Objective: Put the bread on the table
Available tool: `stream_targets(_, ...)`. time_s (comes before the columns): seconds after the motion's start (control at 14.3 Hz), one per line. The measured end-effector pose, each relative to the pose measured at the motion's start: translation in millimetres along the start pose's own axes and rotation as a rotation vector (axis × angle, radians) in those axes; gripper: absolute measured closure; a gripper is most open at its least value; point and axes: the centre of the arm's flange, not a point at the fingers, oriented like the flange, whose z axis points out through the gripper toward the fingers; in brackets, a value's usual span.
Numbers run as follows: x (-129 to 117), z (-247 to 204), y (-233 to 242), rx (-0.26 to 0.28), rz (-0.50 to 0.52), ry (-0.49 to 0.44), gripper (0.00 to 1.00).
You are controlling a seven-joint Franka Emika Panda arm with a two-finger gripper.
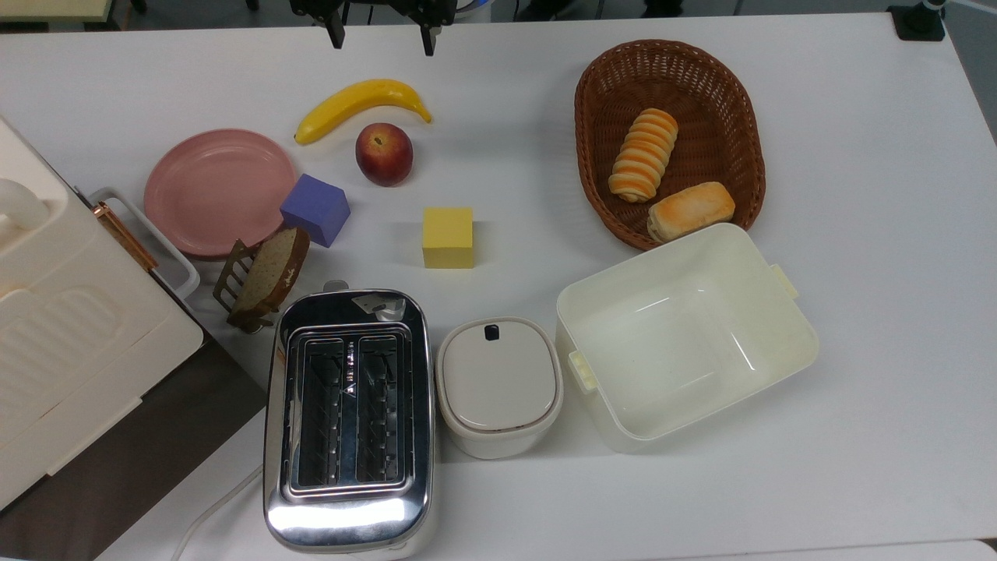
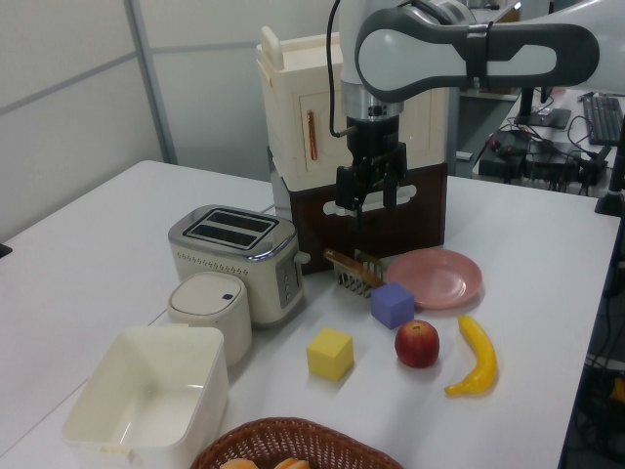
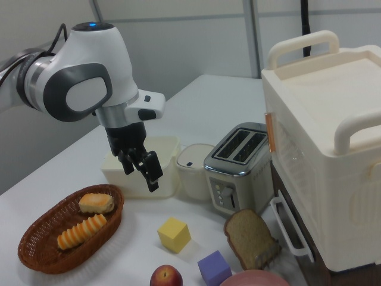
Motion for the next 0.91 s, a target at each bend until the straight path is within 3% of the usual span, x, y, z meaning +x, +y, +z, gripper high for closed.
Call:
stream_targets(0.42,9,21,-12,-0.032,-0.028,-0.033,0.00)
stream_targets(0.91,10,22,-11,-0.035,-0.026,-0.035,0.00)
